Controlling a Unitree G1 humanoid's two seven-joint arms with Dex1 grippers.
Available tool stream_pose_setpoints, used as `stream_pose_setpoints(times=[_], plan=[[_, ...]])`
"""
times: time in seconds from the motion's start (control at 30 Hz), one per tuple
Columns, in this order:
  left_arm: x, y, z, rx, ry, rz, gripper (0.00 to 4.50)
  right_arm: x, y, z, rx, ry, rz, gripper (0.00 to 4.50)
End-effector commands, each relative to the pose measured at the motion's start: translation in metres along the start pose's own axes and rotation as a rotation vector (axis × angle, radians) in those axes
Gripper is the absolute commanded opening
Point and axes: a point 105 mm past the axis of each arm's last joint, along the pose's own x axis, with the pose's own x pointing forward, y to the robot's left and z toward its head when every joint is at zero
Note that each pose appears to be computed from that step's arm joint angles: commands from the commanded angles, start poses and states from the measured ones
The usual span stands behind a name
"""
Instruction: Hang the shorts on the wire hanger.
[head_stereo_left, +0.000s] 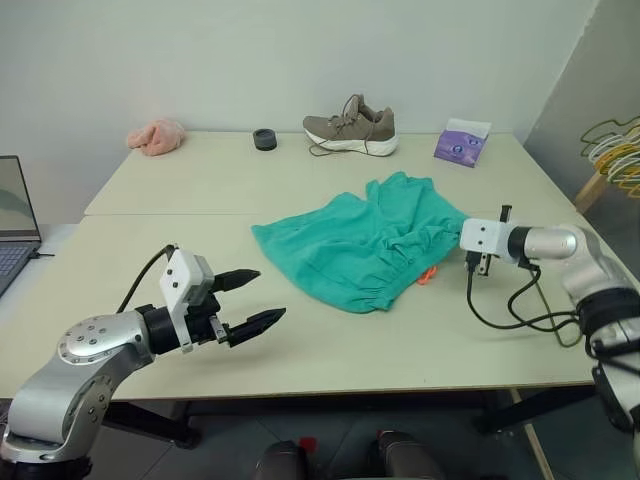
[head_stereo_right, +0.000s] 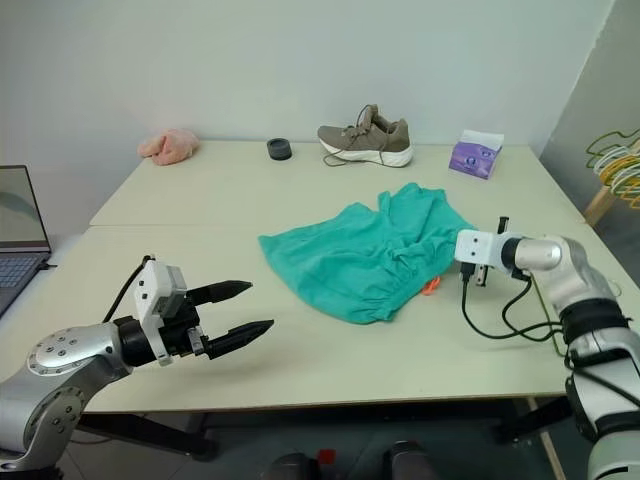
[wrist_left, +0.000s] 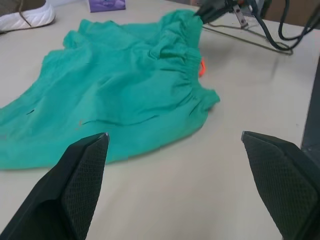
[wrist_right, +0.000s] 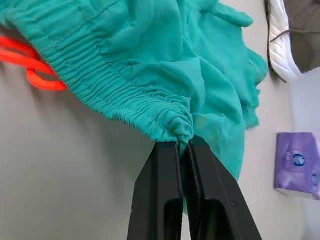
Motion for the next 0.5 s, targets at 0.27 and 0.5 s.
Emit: stream_pose_setpoints(times=[0.27,0.5], plan=[[0.002,0.003,0.003,0.036,-0.022,0.003,4.5,-0.017,0.03,0.005,-0.264,-0.071,0.261,2.44],[-0.01,0.018,-0.006,0.026,0.007,0.058,4.5,-0.048,0.038,0.026,-0.071,-0.209,0.333,4.48]])
